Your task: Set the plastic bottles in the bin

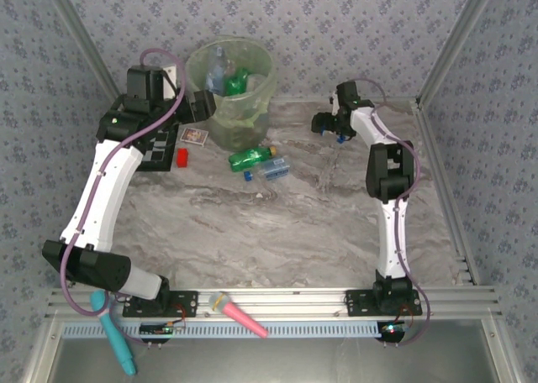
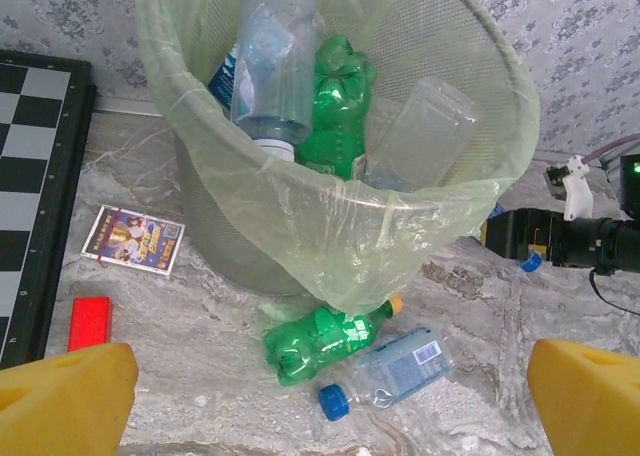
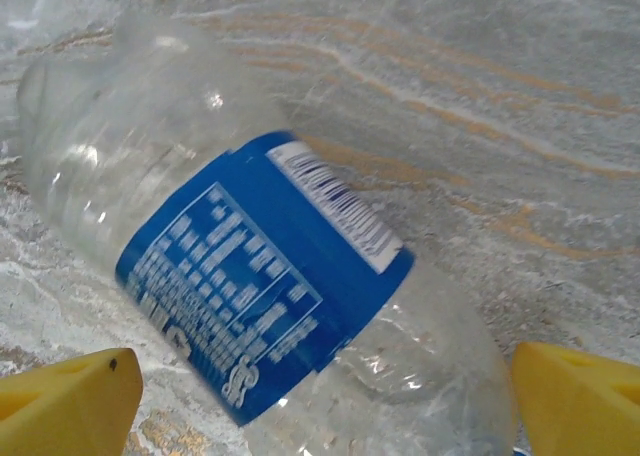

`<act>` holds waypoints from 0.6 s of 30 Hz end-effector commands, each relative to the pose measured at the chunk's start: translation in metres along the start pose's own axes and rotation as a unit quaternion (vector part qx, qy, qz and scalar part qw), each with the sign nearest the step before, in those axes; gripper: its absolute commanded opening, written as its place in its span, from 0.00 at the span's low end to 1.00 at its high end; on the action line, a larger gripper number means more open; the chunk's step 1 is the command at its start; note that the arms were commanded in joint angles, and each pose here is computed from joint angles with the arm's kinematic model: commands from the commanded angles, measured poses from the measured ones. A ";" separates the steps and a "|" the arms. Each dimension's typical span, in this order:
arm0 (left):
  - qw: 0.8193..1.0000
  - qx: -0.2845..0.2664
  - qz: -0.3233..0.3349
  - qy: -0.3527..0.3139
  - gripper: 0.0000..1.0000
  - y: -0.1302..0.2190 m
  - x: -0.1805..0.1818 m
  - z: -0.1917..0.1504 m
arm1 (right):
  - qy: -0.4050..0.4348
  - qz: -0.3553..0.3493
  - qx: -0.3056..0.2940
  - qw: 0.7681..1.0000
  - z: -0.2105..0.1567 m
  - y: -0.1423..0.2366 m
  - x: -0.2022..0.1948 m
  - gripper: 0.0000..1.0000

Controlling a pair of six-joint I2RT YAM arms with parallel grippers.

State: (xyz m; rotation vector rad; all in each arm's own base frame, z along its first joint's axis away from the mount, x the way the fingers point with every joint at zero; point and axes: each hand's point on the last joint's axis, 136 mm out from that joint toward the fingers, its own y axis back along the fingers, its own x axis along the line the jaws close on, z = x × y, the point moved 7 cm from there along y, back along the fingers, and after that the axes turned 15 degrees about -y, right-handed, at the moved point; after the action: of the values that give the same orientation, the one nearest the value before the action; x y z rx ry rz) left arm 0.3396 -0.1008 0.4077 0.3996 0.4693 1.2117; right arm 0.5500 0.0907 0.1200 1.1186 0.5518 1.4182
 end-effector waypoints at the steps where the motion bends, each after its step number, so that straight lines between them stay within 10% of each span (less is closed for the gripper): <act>1: 1.000 -0.018 0.007 0.005 1.00 0.012 0.003 0.005 | 0.051 0.002 0.017 0.999 -0.009 -0.004 0.017 0.90; 18: 1.000 -0.020 0.005 0.009 1.00 0.024 0.003 0.003 | 0.083 -0.026 0.013 0.996 -0.017 -0.028 0.039 0.82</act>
State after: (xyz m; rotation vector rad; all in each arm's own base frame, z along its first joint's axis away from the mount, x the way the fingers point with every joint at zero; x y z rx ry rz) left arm 0.3361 -0.0966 0.4107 0.3902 0.4693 1.2235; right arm 0.5519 0.1324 0.1021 1.0422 0.6835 1.4750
